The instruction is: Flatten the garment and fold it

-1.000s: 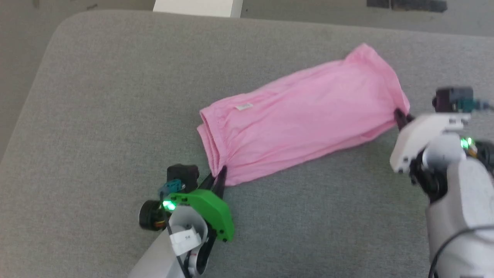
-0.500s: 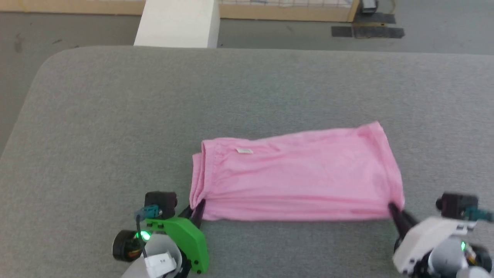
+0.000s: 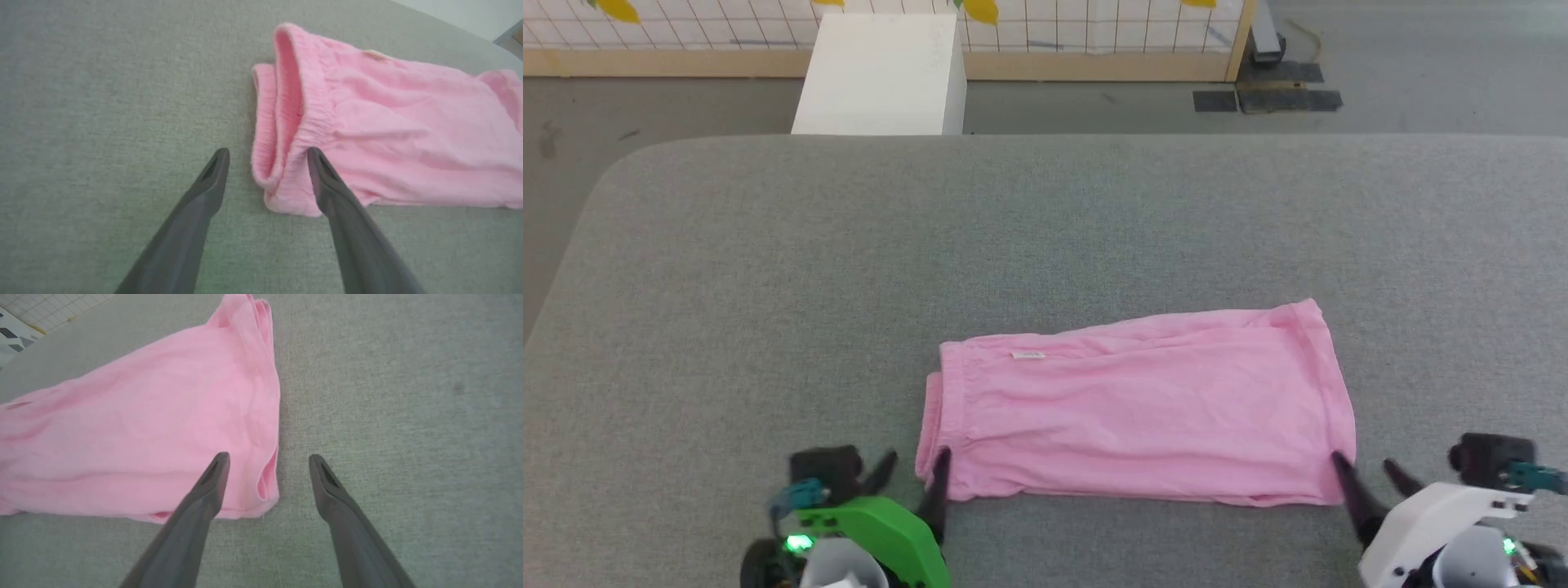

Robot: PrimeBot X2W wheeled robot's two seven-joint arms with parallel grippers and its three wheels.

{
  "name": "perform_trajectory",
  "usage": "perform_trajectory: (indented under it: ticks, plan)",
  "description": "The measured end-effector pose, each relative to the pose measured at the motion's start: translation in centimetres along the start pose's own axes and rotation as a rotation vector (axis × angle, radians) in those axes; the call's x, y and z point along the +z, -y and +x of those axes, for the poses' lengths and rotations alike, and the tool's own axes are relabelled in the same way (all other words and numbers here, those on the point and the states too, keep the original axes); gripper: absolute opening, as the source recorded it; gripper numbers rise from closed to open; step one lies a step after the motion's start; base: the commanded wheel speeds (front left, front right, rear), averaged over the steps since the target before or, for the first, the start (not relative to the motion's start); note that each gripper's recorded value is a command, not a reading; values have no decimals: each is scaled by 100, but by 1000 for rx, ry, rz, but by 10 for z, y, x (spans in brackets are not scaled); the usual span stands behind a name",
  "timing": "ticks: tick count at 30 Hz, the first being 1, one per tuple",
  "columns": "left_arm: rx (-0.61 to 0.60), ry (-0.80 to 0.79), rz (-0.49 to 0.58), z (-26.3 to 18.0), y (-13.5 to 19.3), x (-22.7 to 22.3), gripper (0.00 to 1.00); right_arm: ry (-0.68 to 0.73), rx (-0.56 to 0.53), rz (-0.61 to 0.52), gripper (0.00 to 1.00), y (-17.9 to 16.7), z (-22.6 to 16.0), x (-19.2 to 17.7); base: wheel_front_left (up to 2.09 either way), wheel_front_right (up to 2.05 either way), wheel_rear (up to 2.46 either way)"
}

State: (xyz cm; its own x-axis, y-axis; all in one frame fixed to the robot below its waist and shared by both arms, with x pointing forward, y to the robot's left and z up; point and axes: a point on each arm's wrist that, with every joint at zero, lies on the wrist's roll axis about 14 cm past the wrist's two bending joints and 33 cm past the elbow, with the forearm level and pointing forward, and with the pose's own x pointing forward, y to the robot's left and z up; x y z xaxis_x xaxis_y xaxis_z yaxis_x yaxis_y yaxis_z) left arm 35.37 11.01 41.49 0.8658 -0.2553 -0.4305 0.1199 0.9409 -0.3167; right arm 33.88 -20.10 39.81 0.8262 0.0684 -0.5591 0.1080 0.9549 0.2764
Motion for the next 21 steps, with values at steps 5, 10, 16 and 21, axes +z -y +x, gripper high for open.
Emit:
perform_trajectory:
  ticks: [5,10,16,21]
  plan:
    - [36,293,27,-10,-10,56,100,145,11,-38,100,-6,-3,33,0,0,0]
    - [75,496,109,-20,-25,100,100,275,38,-74,100,-19,0,64,0,0,0]
    - [45,657,201,-23,-18,153,100,258,31,-80,100,-19,18,68,0,0,0]
    - [18,679,225,-18,-12,157,100,47,-24,-32,100,-2,47,37,0,0,0]
